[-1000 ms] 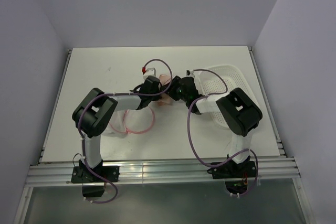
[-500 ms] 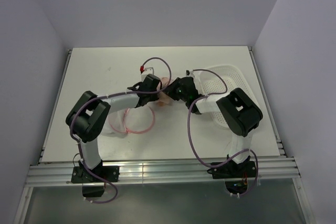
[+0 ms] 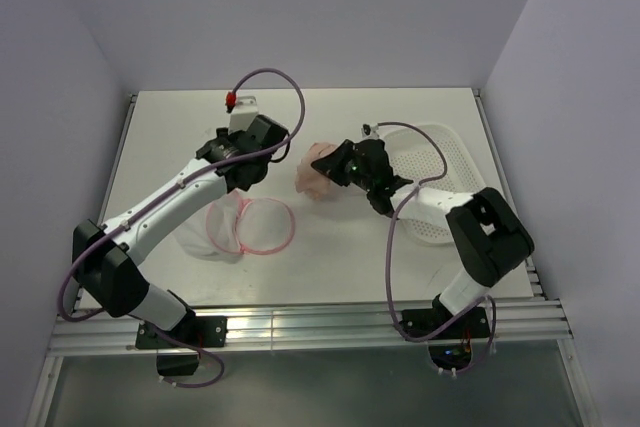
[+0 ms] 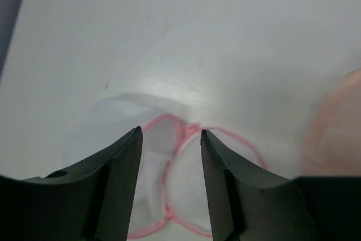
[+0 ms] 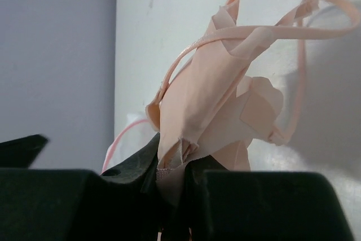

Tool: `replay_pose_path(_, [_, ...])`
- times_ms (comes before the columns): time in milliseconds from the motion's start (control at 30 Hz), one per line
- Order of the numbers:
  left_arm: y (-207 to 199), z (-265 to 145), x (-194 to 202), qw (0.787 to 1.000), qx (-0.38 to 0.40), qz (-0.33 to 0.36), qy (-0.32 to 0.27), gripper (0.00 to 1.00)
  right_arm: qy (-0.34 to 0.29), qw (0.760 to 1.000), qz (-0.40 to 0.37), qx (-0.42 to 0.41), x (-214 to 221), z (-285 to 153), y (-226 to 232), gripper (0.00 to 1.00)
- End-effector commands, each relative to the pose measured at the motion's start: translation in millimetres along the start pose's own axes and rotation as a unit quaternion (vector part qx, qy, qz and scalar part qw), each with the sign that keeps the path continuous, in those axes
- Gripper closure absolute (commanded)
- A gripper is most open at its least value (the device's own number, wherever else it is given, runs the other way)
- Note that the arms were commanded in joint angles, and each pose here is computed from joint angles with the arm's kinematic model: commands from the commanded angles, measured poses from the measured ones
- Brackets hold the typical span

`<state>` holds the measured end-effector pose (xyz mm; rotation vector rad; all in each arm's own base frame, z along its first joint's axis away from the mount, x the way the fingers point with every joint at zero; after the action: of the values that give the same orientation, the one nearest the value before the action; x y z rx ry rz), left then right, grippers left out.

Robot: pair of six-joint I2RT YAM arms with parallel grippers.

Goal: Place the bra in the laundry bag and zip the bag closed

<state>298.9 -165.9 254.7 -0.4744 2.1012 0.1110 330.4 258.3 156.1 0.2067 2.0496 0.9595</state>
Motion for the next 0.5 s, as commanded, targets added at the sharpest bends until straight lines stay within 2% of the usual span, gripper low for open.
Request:
replay_pose_path(0, [59.2, -8.6, 23.8, 0.989, -0.116, 0.092, 0.027, 0.47, 0.020, 0.999, -0.010, -0.046, -0.7, -25.0, 18.7, 0.99])
replay_pose_path(233, [80.2, -14.7, 51.0, 0.984, -0.110, 0.115, 0.082, 0.46, 0.027, 0.993, -0.030, -0.115, 2.2, -63.4, 57.8, 0.99])
replay_pose_path(333, [89.4, -12.1, 61.8, 0.978, -0.126, 0.135, 0.095, 0.43, 0.032, 0.991, -0.029, -0.128, 7.8, -71.7, 64.6, 0.99])
replay_pose_path(467, [87.6, -7.7, 74.6, 0.978, -0.110, 0.135, 0.114, 0.43, 0.041, 0.989, -0.024, -0.137, 15.3, -77.4, 65.3, 0.99])
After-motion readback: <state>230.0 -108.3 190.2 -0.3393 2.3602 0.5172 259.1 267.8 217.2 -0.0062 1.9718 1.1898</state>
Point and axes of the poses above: each gripper's point midway between its finger pads, its own z axis out along the fingers, its own y axis along the line the jaws close on, x = y × z, the point moved 6 cm from there along -z, back along the fingers, and after that the axes turned 14 degrees about -z, right-handed, at the moved point
